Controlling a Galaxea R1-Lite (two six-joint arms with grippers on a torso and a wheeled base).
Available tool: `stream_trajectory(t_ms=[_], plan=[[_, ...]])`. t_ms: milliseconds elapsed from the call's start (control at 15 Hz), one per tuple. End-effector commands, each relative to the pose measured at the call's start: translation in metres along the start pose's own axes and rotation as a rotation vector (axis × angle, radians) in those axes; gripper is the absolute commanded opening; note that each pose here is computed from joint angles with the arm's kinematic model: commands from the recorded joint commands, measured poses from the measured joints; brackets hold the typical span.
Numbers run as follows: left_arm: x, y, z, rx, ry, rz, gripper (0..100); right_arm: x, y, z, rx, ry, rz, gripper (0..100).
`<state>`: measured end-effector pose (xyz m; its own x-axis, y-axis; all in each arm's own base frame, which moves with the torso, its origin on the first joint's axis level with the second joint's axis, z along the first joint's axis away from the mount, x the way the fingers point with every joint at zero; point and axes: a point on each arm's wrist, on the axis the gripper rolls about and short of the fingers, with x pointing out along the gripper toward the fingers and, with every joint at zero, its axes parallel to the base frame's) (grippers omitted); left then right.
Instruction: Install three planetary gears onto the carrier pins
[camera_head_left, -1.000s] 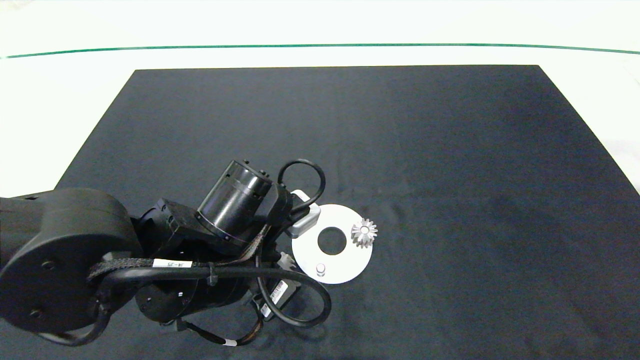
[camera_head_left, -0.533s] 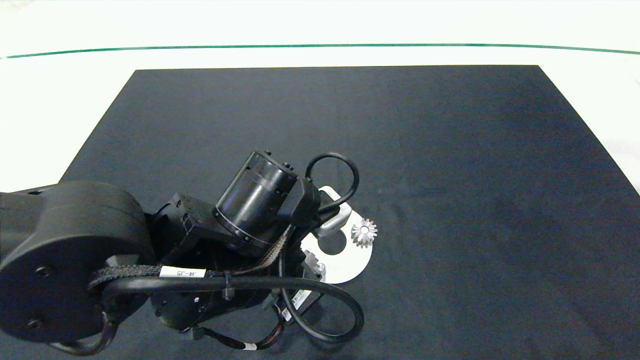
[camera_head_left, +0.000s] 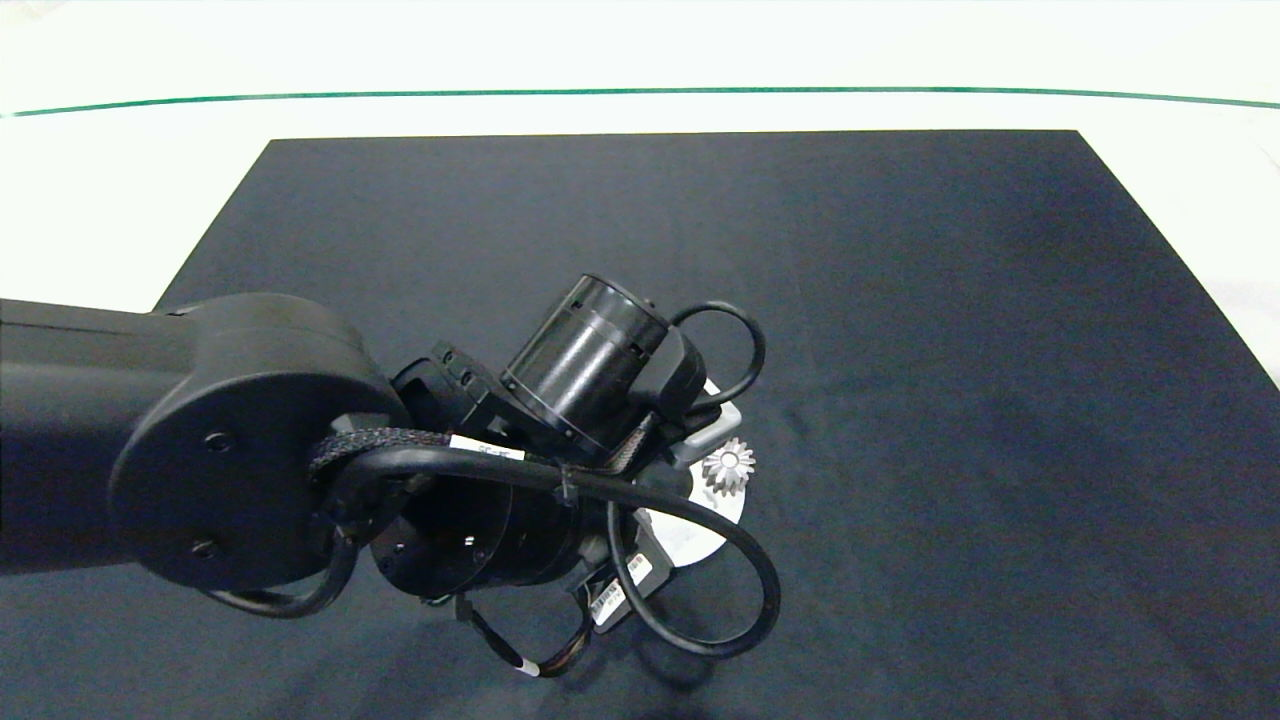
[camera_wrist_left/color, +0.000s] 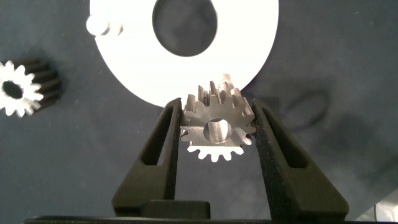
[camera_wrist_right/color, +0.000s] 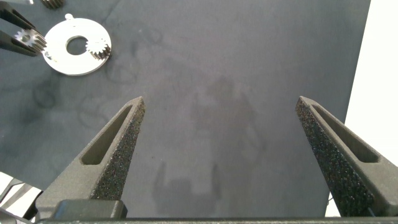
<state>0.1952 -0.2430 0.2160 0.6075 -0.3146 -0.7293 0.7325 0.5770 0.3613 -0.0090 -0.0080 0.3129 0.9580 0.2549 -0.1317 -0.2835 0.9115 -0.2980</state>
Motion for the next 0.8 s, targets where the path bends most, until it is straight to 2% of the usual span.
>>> stream_trajectory(t_ms=[67,333,800], plan=[[0.008,-0.009,0.002,0.024,0.018,-0.015,13,0.001,0.000,0.000,-0.004,0.006,0.001,100],[0.012,-0.014,0.003,0.035,0.024,-0.012,13,0.000,0.000,0.000,-0.004,0.004,0.000,100],[0.020,-0.012,0.005,0.035,0.028,0.010,13,-0.004,0.000,-0.001,-0.010,-0.008,-0.002,100]])
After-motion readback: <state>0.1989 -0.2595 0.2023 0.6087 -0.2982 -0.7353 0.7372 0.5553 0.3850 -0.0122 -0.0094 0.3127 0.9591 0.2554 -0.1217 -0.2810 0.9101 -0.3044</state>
